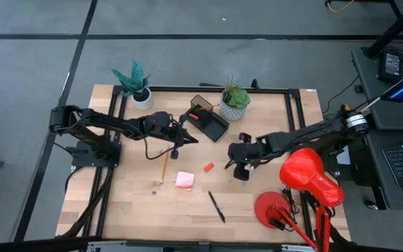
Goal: Pick and place office supplies into organizer
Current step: Put the black scissors into the black desk organizer
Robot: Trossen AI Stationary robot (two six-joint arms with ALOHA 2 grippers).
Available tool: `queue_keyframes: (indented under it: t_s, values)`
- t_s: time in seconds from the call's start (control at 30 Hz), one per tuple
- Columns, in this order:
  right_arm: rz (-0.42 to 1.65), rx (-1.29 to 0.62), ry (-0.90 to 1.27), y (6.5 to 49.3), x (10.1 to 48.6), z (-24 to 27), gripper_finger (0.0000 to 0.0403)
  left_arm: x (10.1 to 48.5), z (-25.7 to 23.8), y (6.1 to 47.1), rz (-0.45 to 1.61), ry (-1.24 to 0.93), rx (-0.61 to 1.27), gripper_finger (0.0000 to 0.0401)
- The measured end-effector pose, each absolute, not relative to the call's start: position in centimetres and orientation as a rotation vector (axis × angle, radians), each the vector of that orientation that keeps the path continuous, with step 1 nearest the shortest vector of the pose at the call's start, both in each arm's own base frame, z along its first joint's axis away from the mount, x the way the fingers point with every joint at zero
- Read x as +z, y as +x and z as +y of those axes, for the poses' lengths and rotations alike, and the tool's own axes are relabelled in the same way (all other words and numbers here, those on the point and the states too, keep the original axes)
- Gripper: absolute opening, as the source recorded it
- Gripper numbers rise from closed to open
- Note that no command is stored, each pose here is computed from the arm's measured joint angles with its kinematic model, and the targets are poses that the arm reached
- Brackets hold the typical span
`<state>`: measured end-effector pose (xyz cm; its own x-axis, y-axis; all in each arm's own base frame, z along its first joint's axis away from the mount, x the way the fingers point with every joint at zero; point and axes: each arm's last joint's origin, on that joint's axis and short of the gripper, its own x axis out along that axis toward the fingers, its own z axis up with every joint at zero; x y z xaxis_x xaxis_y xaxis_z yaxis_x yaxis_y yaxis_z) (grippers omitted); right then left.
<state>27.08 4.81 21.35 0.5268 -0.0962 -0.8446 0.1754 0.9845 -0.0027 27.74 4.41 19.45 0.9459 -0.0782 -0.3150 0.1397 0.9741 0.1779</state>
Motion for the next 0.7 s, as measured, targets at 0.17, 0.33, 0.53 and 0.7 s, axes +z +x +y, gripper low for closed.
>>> queue_keyframes:
  t_s: [0.17,0.33,0.53,0.7]
  values:
    - [1.006,-0.256,0.171,24.0,21.0,4.7,0.0016,19.8,4.7,26.4,0.290,0.205,-0.088,0.0002]
    - [0.988,-0.316,0.302,20.8,20.2,4.3,0.0016,20.4,4.9,24.5,0.248,0.192,-0.042,0.0002]
    - [1.062,-0.472,0.452,17.6,20.4,3.6,0.0016,21.0,4.9,22.5,0.210,0.200,0.059,0.0002]
    - [1.148,-0.526,0.549,16.5,20.4,3.5,0.0016,21.4,4.8,22.0,0.188,0.194,0.072,0.0002]
